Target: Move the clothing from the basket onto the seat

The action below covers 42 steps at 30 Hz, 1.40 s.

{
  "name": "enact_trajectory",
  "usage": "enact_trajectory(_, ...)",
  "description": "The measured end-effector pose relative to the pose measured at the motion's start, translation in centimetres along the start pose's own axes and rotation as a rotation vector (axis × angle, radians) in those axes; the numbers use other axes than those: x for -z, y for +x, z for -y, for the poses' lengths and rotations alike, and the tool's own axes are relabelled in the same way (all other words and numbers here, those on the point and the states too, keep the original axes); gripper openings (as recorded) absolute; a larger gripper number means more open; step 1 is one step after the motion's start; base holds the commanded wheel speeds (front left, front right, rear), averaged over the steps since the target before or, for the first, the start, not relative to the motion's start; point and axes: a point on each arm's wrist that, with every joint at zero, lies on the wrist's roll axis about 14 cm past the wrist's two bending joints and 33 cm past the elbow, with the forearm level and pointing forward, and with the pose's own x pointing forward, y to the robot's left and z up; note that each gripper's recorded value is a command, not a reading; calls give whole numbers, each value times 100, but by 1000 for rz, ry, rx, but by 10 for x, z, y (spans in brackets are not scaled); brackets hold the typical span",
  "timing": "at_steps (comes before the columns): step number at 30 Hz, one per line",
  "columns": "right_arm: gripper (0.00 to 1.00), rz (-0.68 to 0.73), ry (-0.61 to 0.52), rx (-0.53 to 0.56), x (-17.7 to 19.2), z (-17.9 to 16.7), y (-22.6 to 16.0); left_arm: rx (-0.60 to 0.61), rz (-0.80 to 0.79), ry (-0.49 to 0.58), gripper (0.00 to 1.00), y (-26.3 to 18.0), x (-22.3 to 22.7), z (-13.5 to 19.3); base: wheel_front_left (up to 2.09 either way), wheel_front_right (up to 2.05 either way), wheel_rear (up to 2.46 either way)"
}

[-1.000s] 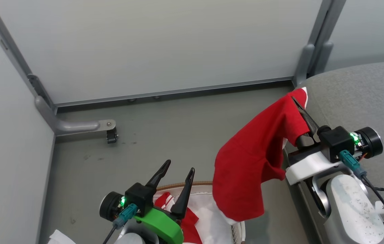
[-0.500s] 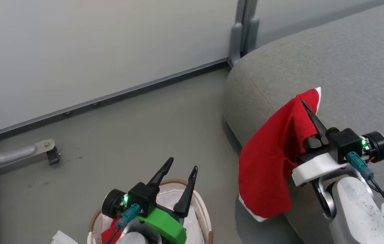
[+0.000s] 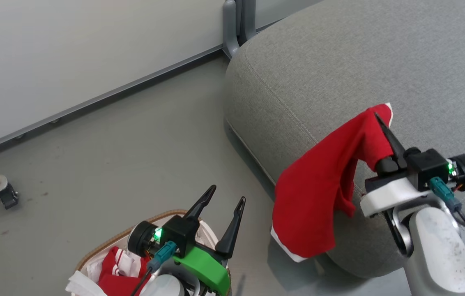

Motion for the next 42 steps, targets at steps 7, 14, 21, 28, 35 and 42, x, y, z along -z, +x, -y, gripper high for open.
enact_trajectory(7,0,123,-147,27,-43,15,52,25,18,-10,100,7,-2,-5,0,0,0)
enact_trajectory(14,0,293,-345,82,-111,50,120,12,35,-2,100,10,-3,-28,0,0,0)
enact_trajectory(21,0,381,-465,143,-155,81,183,-22,38,3,100,11,5,-59,0,0,0)
enact_trajectory(28,0,344,-531,195,-141,102,235,-94,16,-14,100,9,29,-105,0,0,0)
enact_trajectory(35,0,126,-506,157,-30,88,272,-146,-31,-45,100,3,67,-138,0,0,0)
enact_trajectory(42,0,-123,-477,74,99,53,262,-175,-91,-98,100,-6,105,-150,0,0,0)
